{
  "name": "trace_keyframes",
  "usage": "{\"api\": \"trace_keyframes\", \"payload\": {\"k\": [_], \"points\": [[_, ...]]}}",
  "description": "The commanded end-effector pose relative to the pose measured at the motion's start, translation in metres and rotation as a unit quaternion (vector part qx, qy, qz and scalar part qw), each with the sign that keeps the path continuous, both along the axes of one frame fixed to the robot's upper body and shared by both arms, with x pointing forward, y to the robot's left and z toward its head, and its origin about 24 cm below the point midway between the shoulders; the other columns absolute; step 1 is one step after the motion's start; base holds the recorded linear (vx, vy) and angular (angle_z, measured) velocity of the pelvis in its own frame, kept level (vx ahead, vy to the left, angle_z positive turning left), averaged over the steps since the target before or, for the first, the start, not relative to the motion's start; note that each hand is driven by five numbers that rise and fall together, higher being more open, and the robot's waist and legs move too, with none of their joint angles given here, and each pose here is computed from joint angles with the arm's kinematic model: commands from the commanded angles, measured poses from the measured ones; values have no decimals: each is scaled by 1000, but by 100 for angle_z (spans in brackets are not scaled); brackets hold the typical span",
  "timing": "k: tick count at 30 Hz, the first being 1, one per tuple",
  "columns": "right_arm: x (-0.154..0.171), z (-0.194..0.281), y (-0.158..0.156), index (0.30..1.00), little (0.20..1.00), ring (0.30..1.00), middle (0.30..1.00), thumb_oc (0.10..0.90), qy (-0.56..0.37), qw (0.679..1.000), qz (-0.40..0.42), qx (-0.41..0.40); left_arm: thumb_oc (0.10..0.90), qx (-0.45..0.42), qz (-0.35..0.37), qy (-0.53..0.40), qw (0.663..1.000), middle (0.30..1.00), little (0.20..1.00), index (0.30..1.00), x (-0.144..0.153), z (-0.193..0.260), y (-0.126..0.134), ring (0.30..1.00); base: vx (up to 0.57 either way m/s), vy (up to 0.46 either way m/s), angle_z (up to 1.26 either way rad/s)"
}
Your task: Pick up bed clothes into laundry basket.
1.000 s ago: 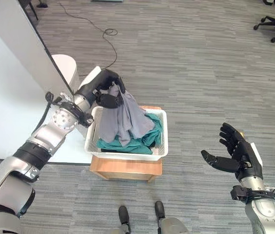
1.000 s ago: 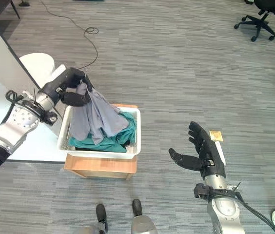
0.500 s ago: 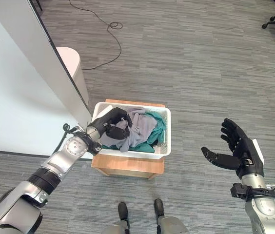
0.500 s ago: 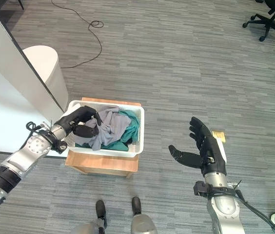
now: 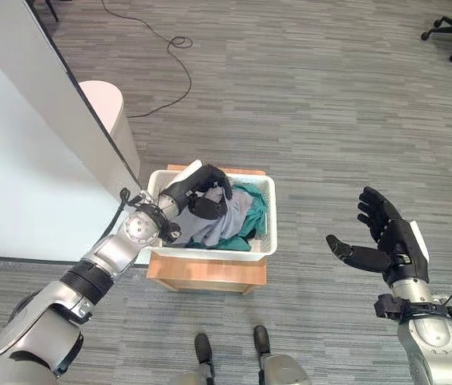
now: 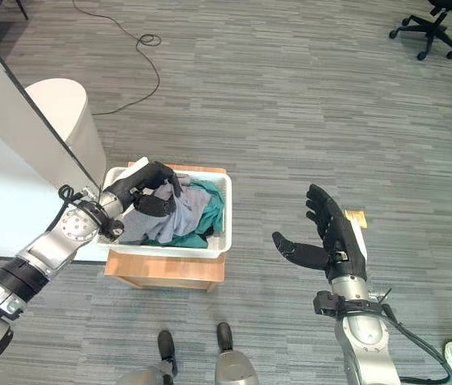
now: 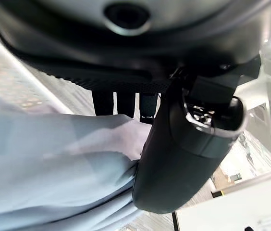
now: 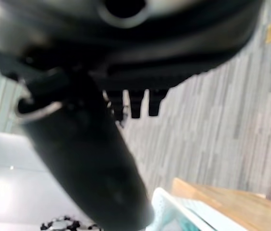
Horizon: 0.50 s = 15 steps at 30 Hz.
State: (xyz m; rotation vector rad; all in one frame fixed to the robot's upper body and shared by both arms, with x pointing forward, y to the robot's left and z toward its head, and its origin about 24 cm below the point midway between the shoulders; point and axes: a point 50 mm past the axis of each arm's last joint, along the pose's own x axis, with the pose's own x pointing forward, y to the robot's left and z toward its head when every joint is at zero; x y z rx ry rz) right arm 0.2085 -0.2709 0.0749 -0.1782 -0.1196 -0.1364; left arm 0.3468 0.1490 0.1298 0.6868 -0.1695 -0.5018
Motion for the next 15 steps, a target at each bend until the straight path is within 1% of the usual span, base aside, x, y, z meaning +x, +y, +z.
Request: {"api": "trace_keyframes", "payload": {"k": [1,2,3,4,14,15], "points": [[5,59,-3,900,900,900,900,800,-129,990,26,-40,400,-58,-31,-148,987,300,300,300,19,84,-25,300,0,0,0],[5,59,-3,900,900,900,900,800,-129,990,26,-40,414,-58,-31,-148,987,321,321,321,19,84,-25,321,0,0,0],[6,58,-2,900,900,900,900,800,-127,991,29,-36,529,-51,-28,-149,987,493,493,493,21,85,-25,493,0,0,0],[5,58,-2,900,900,900,900,800,-126,991,30,-36,800,-43,-40,-153,986,900,900,900,20,89,-28,900,0,0,0],[6,57,-1,900,900,900,900,800,-123,991,38,-40,800,-24,-58,-201,977,900,900,900,14,119,-28,900,0,0,0],[6,57,0,900,900,900,900,800,-122,991,42,-39,800,-17,-65,-225,972,900,900,900,10,132,-25,900,0,0,0]]}}
